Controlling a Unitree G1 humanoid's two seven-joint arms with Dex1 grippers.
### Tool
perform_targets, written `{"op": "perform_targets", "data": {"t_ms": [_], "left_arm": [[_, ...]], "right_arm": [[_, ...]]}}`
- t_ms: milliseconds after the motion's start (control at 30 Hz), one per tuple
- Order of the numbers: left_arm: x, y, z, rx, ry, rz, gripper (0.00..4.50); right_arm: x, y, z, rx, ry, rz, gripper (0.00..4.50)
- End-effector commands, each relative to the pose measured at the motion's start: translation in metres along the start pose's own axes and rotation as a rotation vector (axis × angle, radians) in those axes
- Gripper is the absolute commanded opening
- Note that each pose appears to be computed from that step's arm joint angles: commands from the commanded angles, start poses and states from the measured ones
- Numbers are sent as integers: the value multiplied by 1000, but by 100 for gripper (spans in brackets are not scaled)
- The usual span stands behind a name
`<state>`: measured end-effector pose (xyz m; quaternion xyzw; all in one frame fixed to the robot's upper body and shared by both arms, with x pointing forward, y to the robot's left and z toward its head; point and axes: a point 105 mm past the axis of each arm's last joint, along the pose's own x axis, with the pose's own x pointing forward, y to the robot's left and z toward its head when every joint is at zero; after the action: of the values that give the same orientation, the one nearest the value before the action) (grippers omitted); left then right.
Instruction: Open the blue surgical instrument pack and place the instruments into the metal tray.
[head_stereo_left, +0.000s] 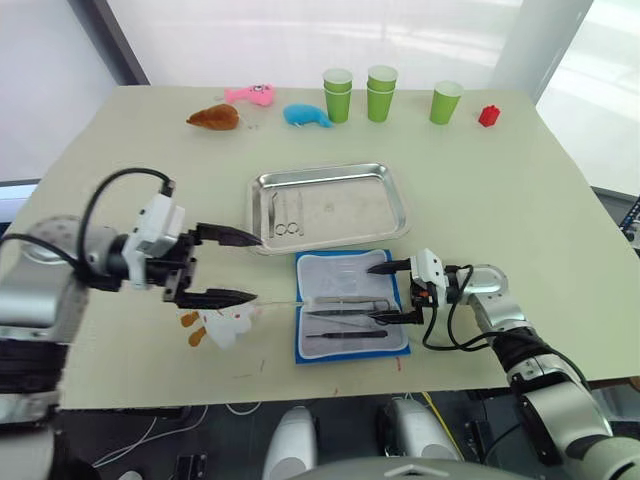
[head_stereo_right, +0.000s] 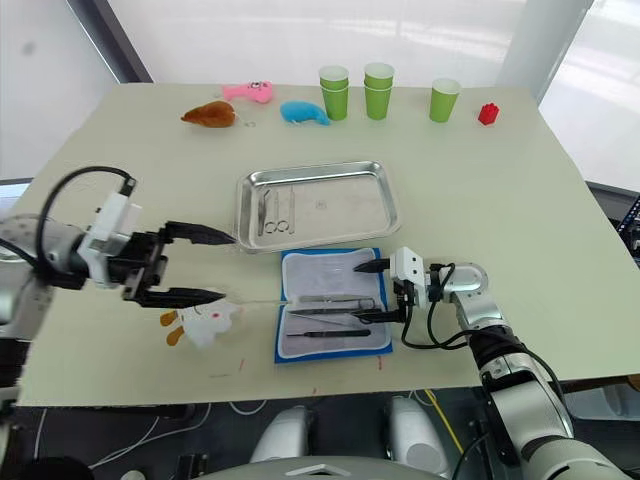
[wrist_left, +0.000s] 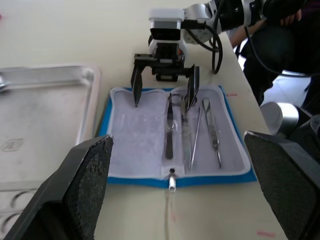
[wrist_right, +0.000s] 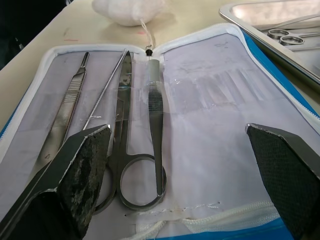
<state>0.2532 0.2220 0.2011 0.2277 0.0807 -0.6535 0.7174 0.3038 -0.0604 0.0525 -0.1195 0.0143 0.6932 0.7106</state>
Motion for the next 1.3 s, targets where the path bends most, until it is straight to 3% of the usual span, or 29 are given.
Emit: {"op": "perform_targets", "data": {"t_ms": [33,300,667,867,1133,1233,1300], "left_arm": [[-7,-11,8,55,15,-102,441],[-4,-24,6,76,39,-191,441],[12,-21,-3,75,37,-203,441],[28,-18,-9,111,50,-223,441],[60,-5,-17,145,37,-209,441],[71,0,-17,142,13,-201,379],[78,5,-18,152,14,-186,288]], "right_arm": [[3,30,-44,159,116,67,450],[2,29,-44,163,114,64,450],[-10,35,-43,137,124,124,450],[-16,40,-41,120,141,207,450],[-18,36,-41,113,149,183,450],[-17,37,-42,114,147,180,450],[-17,36,-42,114,146,174,450]]}}
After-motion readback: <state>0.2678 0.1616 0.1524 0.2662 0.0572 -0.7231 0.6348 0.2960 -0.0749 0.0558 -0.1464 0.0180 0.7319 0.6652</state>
